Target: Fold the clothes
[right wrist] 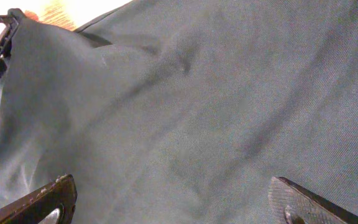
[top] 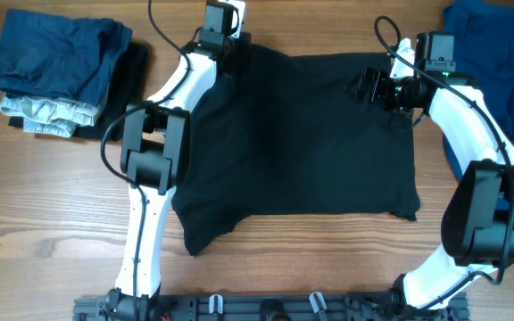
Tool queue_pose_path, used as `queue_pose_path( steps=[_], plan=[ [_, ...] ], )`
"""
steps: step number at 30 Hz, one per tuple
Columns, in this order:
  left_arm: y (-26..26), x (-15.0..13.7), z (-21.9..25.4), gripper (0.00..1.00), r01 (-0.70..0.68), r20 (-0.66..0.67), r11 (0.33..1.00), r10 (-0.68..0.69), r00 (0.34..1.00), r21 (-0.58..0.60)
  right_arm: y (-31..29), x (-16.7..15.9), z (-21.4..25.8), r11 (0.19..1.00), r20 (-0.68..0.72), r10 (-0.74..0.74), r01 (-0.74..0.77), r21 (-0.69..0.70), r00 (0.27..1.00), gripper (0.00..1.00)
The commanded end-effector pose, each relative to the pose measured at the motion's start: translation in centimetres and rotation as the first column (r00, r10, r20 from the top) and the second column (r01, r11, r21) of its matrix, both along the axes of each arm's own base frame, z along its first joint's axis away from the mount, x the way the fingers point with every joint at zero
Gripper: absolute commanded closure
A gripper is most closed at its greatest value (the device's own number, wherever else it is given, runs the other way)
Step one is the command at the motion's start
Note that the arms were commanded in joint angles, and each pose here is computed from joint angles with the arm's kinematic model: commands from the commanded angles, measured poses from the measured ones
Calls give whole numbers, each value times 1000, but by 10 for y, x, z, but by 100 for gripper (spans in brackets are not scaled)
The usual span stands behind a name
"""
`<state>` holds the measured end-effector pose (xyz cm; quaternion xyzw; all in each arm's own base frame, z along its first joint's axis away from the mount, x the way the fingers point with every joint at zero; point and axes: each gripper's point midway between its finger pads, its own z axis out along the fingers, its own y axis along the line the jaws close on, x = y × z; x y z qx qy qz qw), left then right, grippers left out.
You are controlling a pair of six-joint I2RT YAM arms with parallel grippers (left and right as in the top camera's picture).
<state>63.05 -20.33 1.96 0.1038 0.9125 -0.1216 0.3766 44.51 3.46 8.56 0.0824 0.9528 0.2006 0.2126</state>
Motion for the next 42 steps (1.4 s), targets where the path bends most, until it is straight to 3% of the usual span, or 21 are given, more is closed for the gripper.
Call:
queue_pose_path(
  steps=[1,7,13,16,21,24,29,35,36,37,42],
  plan=[
    [5,10,16,96,-17,45,1000,17,999,3,4,2,10,1000,26,23,-23,5,999,0],
    [23,18,98,96,-104,173,994,97,980,27,4,1,10,1000,26,23,-23,6,999,0],
    [26,-4,164,96,-99,192,995,94,977,18,4,1,9,1000,24,25,-25,4,999,1],
    [30,-32,167,96,-89,96,994,83,992,56,4,2,10,1000,28,26,-26,4,999,0],
    [32,-78,131,96,-42,-130,990,60,990,133,4,1,10,999,34,41,-41,-4,999,0],
    [29,-111,111,96,8,-272,987,37,961,161,4,1,10,999,34,41,-41,-4,999,0],
    [2,-151,98,96,109,-413,988,-54,909,109,5,2,10,999,37,42,-42,-2,998,0],
    [-9,-201,84,95,186,-562,972,-74,824,143,5,2,10,999,38,43,-43,-1,998,0],
    [-9,-207,83,85,191,-579,970,-72,812,148,5,2,10,999,38,43,-43,-1,998,0],
    [-8,-212,82,61,197,-598,968,-67,799,154,5,2,10,999,39,43,-43,-1,998,0],
    [0,-221,82,36,196,-631,967,-50,774,163,5,2,10,999,38,43,-43,-1,998,0]
  ],
)
